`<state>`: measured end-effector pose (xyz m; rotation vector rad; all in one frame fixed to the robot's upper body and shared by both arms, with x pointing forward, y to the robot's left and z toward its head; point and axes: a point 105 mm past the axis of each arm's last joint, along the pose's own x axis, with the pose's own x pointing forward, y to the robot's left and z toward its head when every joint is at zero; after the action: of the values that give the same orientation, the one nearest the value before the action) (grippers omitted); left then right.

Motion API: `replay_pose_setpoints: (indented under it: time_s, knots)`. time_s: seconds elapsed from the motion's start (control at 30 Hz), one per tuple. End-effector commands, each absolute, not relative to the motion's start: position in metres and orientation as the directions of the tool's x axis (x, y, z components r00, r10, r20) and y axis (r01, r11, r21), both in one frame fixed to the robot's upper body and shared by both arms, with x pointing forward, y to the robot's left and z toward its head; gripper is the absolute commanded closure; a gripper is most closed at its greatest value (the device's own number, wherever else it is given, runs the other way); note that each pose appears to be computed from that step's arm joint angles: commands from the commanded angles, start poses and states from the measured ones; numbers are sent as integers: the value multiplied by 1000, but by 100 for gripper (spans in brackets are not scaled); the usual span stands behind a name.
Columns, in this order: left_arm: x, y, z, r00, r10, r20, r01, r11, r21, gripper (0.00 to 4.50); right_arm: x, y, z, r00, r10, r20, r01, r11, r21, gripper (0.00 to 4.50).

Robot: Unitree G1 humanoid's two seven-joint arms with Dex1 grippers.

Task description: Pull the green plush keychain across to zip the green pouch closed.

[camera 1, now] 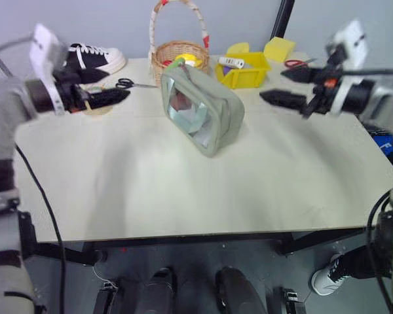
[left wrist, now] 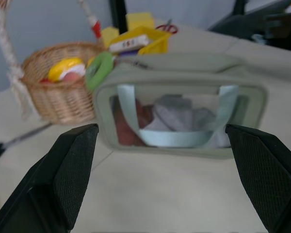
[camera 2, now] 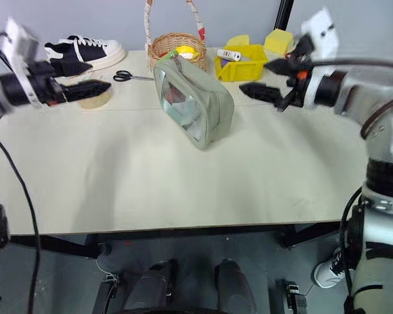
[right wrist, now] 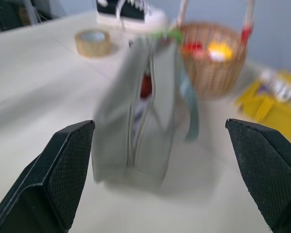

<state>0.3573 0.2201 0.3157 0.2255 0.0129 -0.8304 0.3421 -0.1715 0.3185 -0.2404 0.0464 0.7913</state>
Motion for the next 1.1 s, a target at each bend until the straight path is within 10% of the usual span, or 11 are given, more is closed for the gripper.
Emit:
replay_pose_setpoints:
  time_s: [0.03,0.63,1.1]
  knots:
    - [357,224,314,656,-742,-141,751,621,225,5,341,-164,322,685,714,-143,-727,658,-195,0]
    - [336,186,300,560,-821,-115,822,532,202,5,363,-85,328,636,766,-95,-761,602,-243,0]
    - [316,180,294,601,-795,-85,793,580,188,5,401,-41,277,614,752,-242,-775,515,-367,0]
